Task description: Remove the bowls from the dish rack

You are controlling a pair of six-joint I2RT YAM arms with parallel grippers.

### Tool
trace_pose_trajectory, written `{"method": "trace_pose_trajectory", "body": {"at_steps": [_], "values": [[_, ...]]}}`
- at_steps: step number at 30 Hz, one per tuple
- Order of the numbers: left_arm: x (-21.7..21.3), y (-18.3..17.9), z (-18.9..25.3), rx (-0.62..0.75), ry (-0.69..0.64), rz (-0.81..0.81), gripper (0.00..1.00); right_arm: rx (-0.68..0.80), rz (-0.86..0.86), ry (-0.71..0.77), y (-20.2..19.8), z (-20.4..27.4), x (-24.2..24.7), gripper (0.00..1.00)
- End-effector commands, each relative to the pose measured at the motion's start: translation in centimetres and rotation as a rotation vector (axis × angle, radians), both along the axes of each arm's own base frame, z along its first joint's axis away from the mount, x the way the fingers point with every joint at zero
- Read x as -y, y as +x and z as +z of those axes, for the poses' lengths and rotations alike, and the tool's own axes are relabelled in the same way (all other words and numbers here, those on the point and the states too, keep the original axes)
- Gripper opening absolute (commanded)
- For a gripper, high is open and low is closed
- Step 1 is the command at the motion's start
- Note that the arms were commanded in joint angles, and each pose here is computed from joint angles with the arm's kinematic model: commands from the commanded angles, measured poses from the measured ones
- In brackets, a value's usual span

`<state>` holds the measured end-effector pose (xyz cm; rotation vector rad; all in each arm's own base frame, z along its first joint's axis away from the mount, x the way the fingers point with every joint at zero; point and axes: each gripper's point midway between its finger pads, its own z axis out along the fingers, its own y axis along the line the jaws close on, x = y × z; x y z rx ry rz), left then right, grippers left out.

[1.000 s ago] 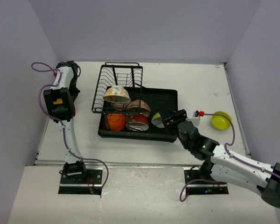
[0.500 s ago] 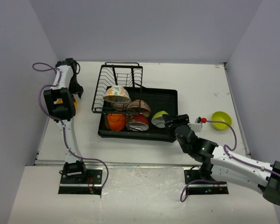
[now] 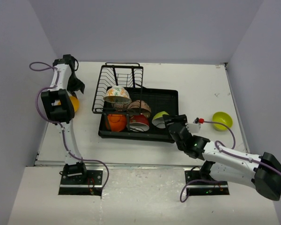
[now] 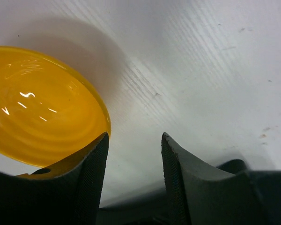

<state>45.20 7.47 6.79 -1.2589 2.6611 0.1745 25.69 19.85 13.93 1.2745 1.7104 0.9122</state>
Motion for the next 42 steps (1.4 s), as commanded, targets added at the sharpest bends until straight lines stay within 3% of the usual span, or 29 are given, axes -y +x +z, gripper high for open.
{"method": "trace_pose_trajectory", "body": {"at_steps": [1,7,11,17,25,33,42], "values": [[1.1,2.6,5.8,0.209,-0.060,0.012,0.50,0.043,-0.064,0.000,1.4,1.4,0.5,0.62],[1.8,2.6,6.8,0.241,-0.093,0.017,0.51,0.036,-0.073,0.006,2.3,1.3,0.2,0.59],[2.1,2.3,7.8,0.262,-0.104,0.033,0.50,0.041,-0.080,0.025,3.0,1.6,-0.4,0.46],[2.9,3.1,10.3,0.352,-0.128,0.035,0.50,0.022,-0.087,0.038,4.1,1.7,-1.8,0.40],[2.9,2.9,11.4,0.377,-0.127,0.034,0.50,-0.022,-0.096,0.050,4.3,-0.2,-2.4,0.00],[3.9,2.8,13.1,0.425,-0.170,0.027,0.50,0.045,-0.018,0.009,4.4,-0.8,-3.3,0.00],[5.2,2.9,15.4,0.514,-0.218,0.017,0.50,0.407,0.161,-0.030,4.0,5.1,-4.9,0.00]]}}
